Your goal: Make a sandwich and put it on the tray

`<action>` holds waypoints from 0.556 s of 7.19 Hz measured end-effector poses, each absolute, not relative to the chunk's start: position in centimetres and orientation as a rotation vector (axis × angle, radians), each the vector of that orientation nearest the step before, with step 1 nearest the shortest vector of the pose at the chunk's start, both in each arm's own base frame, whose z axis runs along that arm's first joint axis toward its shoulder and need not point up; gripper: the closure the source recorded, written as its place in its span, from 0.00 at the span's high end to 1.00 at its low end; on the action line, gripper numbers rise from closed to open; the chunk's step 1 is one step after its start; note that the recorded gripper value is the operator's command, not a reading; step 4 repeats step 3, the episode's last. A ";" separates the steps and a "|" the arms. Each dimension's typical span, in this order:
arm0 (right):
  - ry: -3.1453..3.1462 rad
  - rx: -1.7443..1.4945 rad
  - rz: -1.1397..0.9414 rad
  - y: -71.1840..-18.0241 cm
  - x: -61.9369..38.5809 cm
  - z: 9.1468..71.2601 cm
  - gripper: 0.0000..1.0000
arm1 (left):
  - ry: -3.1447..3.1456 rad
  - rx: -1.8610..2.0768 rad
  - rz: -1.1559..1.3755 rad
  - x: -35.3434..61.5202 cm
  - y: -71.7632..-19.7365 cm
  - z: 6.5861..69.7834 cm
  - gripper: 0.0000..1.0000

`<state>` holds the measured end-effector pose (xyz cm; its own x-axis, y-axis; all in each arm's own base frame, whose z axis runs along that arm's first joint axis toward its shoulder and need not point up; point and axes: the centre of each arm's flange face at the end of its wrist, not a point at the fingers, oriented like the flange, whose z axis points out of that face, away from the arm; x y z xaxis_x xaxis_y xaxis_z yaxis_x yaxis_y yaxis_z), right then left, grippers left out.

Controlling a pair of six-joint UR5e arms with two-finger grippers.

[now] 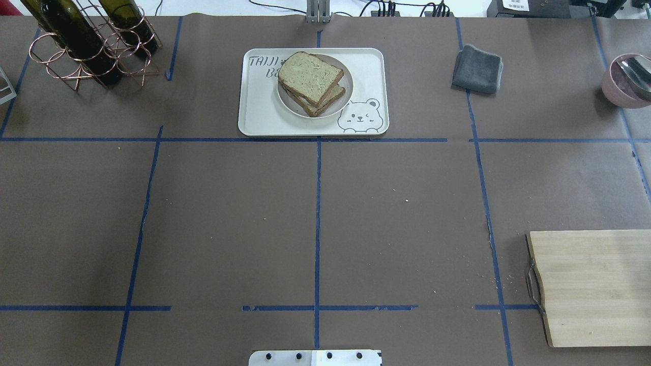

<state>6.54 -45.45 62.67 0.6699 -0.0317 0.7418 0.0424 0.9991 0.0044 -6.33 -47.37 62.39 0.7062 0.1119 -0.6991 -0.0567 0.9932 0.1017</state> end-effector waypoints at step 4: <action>-0.836 -0.013 -0.039 -45.5 6.7 62.7 1.00 | 0.781 0.072 0.093 -6.3 -47.3 62.5 1.00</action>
